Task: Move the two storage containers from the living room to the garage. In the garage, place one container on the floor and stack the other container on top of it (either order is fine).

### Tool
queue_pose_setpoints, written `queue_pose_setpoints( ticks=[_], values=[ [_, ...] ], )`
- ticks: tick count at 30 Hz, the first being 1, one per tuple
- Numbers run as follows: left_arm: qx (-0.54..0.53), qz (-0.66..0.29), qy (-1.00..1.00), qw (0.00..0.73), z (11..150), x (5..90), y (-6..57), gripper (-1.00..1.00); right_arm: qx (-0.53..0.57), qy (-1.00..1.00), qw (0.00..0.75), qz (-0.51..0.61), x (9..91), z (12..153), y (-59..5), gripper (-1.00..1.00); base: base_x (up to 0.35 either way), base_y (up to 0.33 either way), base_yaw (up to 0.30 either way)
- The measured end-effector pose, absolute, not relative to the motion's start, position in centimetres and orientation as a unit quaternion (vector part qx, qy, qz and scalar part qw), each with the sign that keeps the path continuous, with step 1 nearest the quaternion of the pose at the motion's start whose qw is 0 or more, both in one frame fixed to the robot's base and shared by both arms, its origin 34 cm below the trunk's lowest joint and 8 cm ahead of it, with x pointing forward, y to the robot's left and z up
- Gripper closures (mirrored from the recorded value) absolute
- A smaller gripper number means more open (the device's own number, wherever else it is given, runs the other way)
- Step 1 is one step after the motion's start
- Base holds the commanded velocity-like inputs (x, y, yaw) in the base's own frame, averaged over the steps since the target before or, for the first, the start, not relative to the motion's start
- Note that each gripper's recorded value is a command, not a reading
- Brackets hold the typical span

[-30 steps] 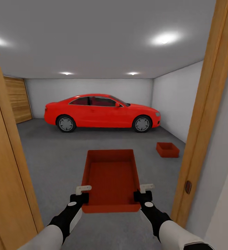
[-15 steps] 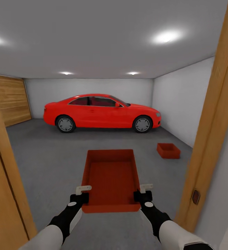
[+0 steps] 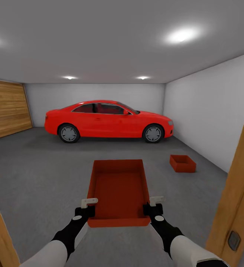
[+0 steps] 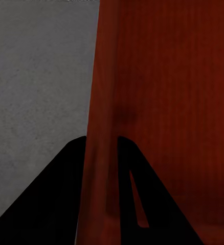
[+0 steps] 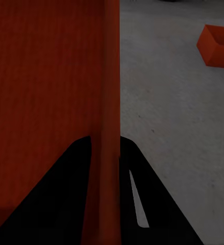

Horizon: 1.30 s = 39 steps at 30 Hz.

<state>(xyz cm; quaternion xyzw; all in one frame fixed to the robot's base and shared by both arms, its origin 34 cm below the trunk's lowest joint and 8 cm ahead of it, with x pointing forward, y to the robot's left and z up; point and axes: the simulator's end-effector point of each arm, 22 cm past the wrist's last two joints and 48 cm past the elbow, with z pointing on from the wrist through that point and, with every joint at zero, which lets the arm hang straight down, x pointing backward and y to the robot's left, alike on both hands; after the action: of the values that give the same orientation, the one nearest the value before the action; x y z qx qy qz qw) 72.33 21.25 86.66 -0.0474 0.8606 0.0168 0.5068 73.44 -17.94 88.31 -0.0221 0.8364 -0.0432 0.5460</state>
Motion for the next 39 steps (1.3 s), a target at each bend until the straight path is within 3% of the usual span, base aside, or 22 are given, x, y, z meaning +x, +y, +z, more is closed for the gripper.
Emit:
queue_pose_setpoints(
  ticks=[22,39],
  values=[
    [-0.048,0.017,0.861,0.506,86.58,72.28,21.20,1.00,-0.023,0.837,0.546,-0.044,73.44,88.29,-17.99,1.00,0.057,0.061,0.000],
    [-0.048,0.017,0.861,0.507,86.64,72.27,21.17,1.00,-0.023,0.836,0.546,-0.043,73.41,88.32,-18.02,1.00,0.311,0.000,0.000]
  ],
)
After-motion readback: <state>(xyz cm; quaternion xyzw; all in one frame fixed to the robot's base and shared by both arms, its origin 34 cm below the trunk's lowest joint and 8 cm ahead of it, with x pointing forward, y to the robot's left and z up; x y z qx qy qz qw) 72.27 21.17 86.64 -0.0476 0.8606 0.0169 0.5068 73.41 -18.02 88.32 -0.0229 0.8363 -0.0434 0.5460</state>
